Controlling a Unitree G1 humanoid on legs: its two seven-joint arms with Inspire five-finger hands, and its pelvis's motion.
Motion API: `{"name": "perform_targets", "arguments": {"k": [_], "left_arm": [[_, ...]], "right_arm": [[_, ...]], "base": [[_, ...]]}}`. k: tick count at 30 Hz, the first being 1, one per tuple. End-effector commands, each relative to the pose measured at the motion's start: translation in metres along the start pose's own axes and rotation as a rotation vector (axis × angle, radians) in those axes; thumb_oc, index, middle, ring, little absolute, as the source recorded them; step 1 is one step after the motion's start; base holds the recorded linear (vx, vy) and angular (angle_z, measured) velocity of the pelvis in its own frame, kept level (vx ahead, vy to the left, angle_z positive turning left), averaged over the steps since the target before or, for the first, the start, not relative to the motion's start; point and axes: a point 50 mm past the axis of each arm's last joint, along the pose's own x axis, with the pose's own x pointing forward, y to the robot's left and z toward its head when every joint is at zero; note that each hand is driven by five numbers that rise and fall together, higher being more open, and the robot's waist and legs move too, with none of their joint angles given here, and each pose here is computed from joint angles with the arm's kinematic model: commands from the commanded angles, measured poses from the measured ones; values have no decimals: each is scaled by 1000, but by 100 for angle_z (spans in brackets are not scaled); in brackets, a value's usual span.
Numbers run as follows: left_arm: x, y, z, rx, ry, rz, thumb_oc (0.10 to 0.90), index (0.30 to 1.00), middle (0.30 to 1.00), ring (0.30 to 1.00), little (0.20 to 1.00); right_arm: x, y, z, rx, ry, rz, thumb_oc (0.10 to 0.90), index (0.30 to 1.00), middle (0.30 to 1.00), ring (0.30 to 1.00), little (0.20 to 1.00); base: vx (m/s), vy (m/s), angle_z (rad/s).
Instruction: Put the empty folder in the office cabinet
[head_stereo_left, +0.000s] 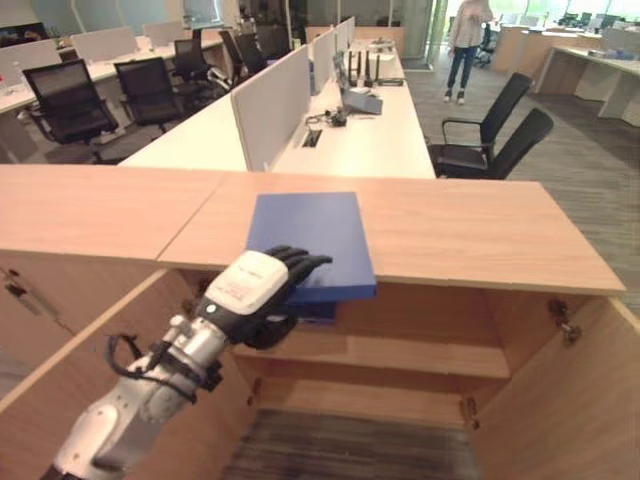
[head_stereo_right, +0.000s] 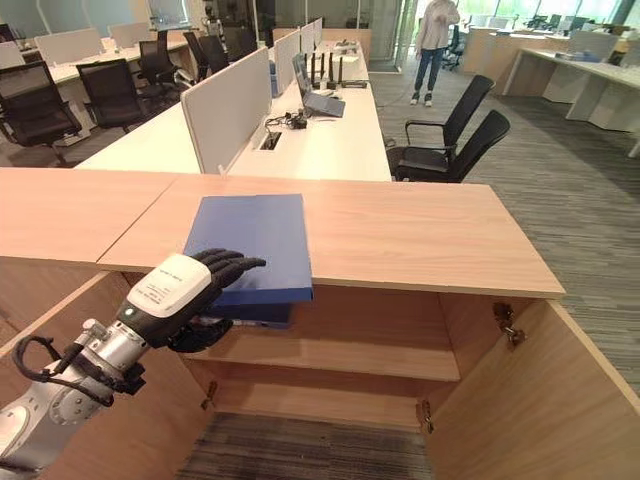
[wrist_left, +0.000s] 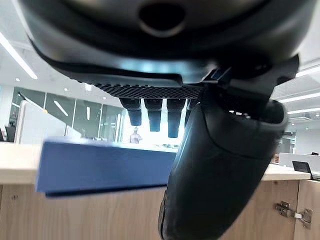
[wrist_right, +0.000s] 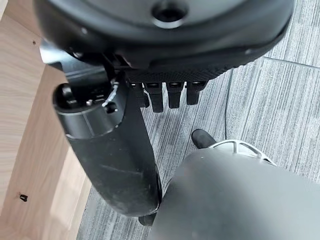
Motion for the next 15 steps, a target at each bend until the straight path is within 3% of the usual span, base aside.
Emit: {"name": "perform_targets", "arguments": {"k": [1,15], "left_arm": [[6,40,9,43,-60,231,800,900,900,900,900],[16,33,-2,195,-14,284,800,900,900,900,900]], "right_arm": [[0,-11,7,-67,-13,-43,800,900,900,900,900],[0,-7,8,-44,-25,-55,800,900,900,900,900]], "base": [[0,-2,-12],[0,0,0]]}}
